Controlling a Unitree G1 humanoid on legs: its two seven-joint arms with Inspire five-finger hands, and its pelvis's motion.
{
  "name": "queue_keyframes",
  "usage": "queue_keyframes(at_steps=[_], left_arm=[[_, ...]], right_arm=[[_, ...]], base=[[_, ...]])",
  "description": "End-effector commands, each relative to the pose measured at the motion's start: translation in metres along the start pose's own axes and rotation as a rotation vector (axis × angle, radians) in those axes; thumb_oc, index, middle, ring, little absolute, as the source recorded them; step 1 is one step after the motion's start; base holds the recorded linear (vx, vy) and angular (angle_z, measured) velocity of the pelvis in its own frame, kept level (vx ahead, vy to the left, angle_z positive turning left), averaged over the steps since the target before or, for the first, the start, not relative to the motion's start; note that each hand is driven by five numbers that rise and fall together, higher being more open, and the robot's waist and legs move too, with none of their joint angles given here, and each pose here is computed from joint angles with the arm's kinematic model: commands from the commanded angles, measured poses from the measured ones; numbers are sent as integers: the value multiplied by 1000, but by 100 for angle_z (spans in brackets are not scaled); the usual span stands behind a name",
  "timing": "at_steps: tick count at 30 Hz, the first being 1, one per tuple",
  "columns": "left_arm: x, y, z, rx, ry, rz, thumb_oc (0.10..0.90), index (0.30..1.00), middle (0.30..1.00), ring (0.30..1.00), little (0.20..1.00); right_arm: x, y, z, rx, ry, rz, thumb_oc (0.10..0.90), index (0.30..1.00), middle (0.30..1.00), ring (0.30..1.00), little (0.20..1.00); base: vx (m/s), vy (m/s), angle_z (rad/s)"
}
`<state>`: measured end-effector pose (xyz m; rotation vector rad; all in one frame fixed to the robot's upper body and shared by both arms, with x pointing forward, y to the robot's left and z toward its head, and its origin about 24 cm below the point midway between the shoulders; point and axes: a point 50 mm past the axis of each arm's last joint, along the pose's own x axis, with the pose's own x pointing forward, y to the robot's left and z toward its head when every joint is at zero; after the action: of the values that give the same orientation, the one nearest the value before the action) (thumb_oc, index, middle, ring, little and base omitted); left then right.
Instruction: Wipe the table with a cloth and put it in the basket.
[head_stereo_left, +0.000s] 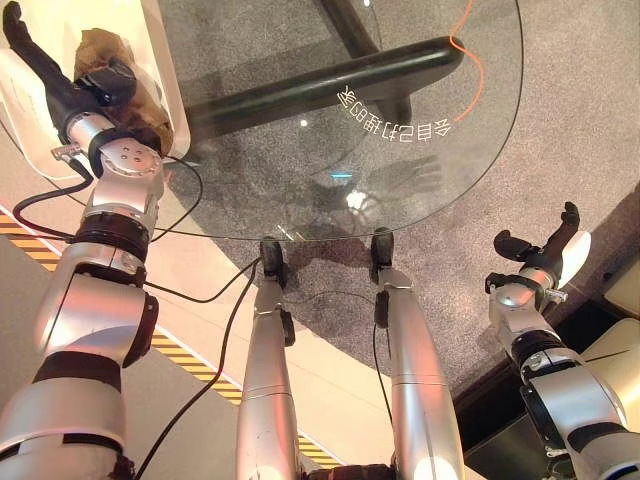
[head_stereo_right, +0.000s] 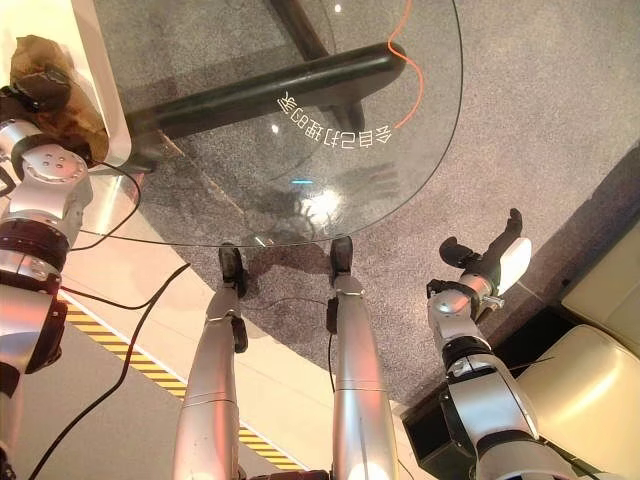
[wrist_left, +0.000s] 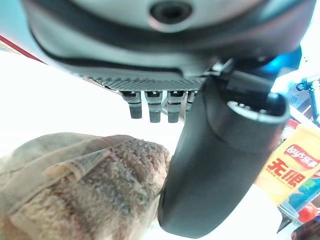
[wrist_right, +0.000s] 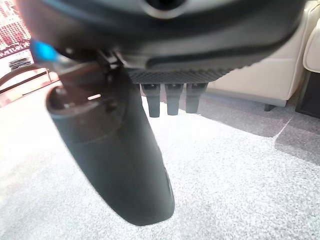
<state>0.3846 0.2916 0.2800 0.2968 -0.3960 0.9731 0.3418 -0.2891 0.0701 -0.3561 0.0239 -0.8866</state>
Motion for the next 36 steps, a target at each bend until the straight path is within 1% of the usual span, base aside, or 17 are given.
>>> queue_keyframes(at_steps=[1, 8, 13, 19, 23, 28, 36], left_arm=[[31, 42, 33, -74, -108, 200, 800, 900, 900, 900, 900], [31, 45, 29, -101, -97, 224, 800, 900, 900, 900, 900], [28, 48, 33, -171, -142, 247, 800, 900, 900, 900, 900], [25, 57, 35, -260, -206, 277, 800, 900, 900, 900, 900], [25, 71, 27, -312, -237, 263, 800, 900, 900, 900, 900], [21, 87, -5, -263, -222, 198, 800, 900, 900, 900, 900], [5, 112, -70, -187, -73, 110, 800, 900, 900, 900, 900]], right_arm=[[3, -20, -11, -10, -14, -96, 800, 900, 900, 900, 900], [1, -19, -13, -17, -10, -82, 800, 900, 900, 900, 900], [-5, -18, -23, -33, 16, -74, 800, 900, 900, 900, 900], [-18, -20, -47, -98, 69, -53, 800, 900, 900, 900, 900], [-26, -31, -70, -139, 119, -43, 800, 900, 900, 900, 900], [-37, -50, -100, -209, 181, -4, 800, 900, 900, 900, 900], [-58, -80, -140, -310, 294, 32, 800, 900, 900, 900, 900]], base=[[0, 0, 0], [0, 0, 0], [0, 0, 0], [-44, -45, 0], [-57, -51, -4], [38, -22, -2], [30, 7, 4]])
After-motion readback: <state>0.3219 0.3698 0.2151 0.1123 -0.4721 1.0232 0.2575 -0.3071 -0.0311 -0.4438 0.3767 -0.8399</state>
